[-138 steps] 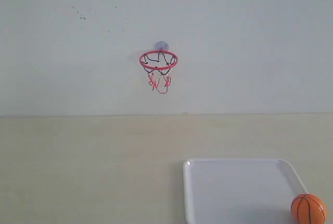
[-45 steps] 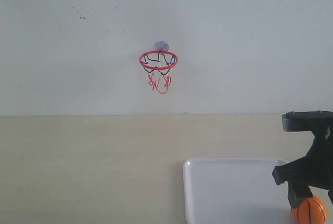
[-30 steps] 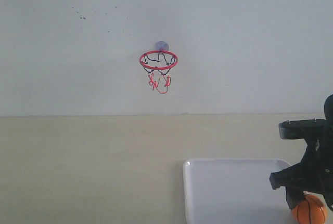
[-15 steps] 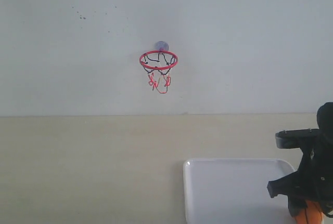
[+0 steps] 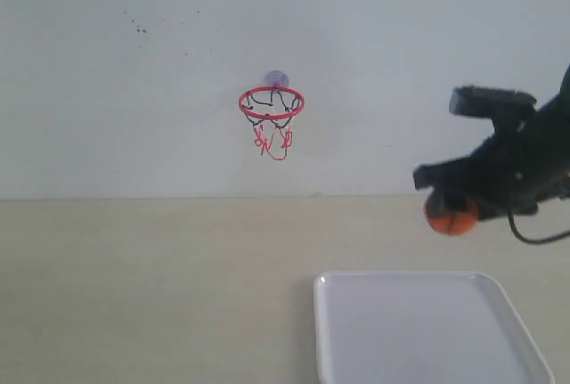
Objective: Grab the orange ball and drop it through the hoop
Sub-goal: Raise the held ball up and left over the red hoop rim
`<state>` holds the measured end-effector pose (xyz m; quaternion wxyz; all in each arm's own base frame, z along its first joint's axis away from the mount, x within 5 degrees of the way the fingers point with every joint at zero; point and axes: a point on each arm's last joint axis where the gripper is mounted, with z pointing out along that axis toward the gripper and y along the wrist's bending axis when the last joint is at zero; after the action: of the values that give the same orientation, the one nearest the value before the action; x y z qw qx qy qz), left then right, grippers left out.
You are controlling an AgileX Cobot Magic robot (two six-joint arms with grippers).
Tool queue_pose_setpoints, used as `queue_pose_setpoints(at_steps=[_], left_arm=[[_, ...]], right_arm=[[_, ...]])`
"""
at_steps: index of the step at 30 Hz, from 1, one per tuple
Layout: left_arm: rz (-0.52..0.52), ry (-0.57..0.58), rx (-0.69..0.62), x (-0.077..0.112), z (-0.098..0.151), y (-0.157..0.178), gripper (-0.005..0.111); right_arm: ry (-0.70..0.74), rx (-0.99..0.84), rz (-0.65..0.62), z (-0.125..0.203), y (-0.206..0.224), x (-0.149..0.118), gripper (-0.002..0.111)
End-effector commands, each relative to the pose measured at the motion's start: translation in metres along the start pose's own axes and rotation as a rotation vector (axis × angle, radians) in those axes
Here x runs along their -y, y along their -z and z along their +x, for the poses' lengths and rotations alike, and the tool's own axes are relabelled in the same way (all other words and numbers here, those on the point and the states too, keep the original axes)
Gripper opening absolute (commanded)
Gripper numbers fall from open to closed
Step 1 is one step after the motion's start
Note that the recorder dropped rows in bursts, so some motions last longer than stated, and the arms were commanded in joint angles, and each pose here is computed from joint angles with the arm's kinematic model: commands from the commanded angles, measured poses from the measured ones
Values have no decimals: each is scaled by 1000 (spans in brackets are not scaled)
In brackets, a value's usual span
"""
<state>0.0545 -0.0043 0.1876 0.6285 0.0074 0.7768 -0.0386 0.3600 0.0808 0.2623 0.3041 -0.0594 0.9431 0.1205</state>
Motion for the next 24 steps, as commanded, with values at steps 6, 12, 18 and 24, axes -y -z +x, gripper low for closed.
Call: queue_pose_setpoints(at_steps=[6, 12, 18, 24], left_arm=[[3, -4, 9, 0, 0, 0, 4], [3, -4, 9, 0, 0, 0, 4], [3, -4, 9, 0, 0, 0, 4], [3, -4, 9, 0, 0, 0, 4]], right_arm=[[33, 366, -324, -87, 14, -36, 0], [83, 419, -403, -121, -19, -57, 0], [143, 486, -457, -146, -46, -86, 0], [145, 529, -483, -160, -71, -94, 0]])
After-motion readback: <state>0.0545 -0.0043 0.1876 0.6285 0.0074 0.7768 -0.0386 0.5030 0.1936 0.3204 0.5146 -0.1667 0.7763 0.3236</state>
